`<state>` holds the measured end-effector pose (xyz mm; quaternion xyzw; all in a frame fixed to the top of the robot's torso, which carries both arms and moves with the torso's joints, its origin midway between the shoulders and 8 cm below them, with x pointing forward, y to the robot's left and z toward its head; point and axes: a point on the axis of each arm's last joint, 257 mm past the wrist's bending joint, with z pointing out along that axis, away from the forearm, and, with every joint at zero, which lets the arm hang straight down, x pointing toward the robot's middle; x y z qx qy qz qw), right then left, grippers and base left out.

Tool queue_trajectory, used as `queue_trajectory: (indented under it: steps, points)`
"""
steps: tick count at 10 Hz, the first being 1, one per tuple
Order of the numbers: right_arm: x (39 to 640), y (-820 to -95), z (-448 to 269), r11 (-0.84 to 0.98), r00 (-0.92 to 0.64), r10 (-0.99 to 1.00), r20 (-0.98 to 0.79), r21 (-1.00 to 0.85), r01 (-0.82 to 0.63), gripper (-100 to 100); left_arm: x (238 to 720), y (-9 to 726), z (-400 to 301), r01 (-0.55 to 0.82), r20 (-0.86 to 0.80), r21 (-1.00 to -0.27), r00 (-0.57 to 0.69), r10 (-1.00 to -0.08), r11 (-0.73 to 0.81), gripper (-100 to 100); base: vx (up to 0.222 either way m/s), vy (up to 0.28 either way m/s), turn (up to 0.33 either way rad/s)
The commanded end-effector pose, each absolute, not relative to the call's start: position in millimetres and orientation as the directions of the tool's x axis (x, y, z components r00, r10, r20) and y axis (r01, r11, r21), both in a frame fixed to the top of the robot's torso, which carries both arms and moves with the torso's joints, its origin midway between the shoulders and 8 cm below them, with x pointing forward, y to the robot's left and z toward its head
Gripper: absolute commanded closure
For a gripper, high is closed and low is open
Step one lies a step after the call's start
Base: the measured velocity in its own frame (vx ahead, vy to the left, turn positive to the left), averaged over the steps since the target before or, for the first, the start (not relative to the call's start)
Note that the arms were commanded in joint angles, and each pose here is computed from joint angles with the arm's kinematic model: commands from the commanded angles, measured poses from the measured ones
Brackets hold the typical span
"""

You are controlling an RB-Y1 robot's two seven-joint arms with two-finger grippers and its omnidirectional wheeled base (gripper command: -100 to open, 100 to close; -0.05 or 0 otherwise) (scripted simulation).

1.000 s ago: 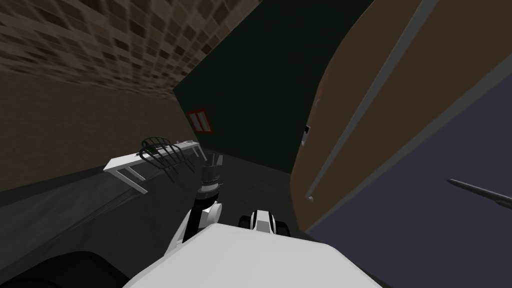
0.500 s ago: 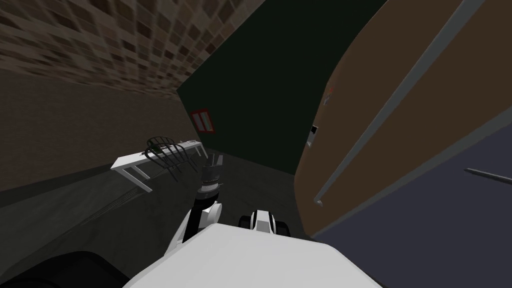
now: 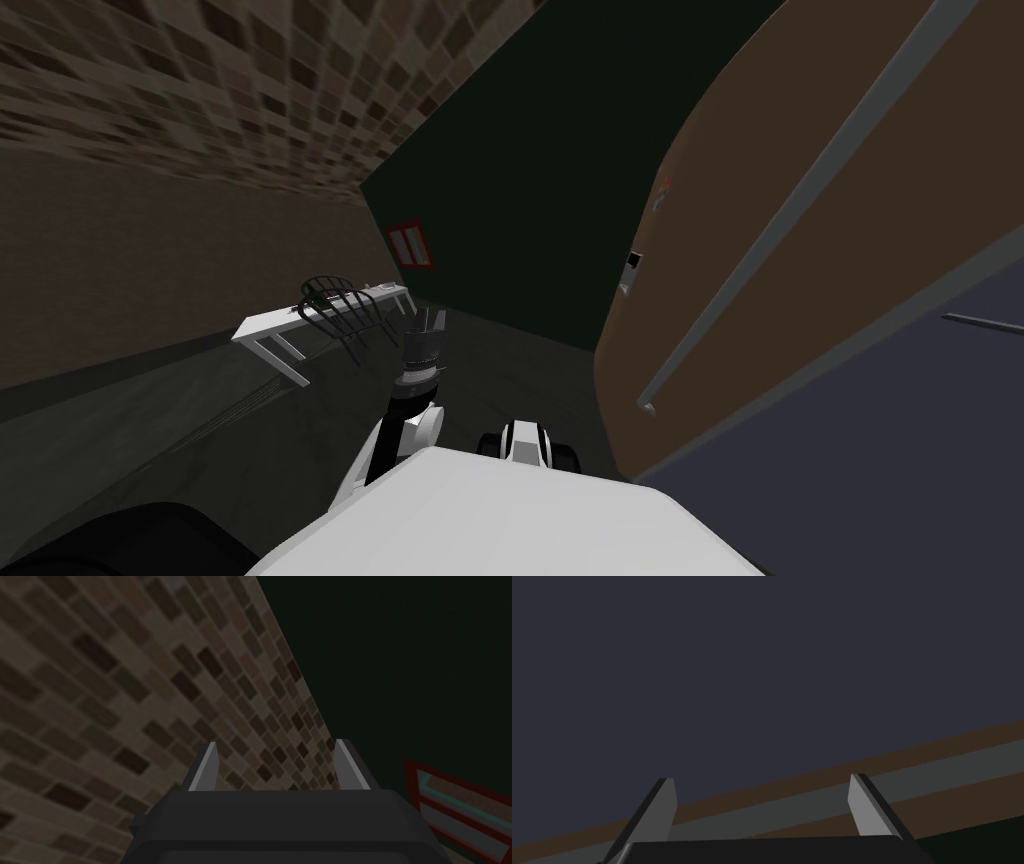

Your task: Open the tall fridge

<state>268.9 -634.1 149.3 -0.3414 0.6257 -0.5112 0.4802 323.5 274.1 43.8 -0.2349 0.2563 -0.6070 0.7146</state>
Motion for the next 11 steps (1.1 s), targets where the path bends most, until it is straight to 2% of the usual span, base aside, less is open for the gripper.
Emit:
queue_trajectory:
  steps: [1, 7, 9, 10, 11]
  points:
    - [280, -631, 169, 0.164, -0.301, -0.938, -0.172, -0.985, 0.052, -100, 324, 274, 44, 0.747, -0.081, -0.647, 0.132, -0.988, 0.153, 0, 0.020, 0.071, 0.019]
    - [305, -621, 197, 0.013, -0.281, -0.960, -0.017, -1.000, 0.018, -100, 324, 274, 44, 0.747, -0.081, -0.647, 0.132, -0.988, 0.153, 0, 0.015, 0.051, 0.021]
    - [301, -623, 189, 0.031, -0.283, -0.959, -0.031, -0.999, 0.003, -100, 323, 274, 44, 0.747, -0.081, -0.647, 0.132, -0.988, 0.153, 0, -0.005, 0.030, -0.022]
    - [300, -625, 192, 0.034, -0.290, -0.957, -0.033, -0.999, 0.004, 100, 324, 274, 44, 0.747, -0.081, -0.647, 0.132, -0.988, 0.153, 0, 0.068, -0.025, -0.007]
    - [301, -623, 188, 0.036, -0.282, -0.959, -0.033, -0.999, -0.005, 100, 324, 274, 44, 0.747, -0.081, -0.647, 0.132, -0.988, 0.153, 0, 0.035, -0.009, -0.031]
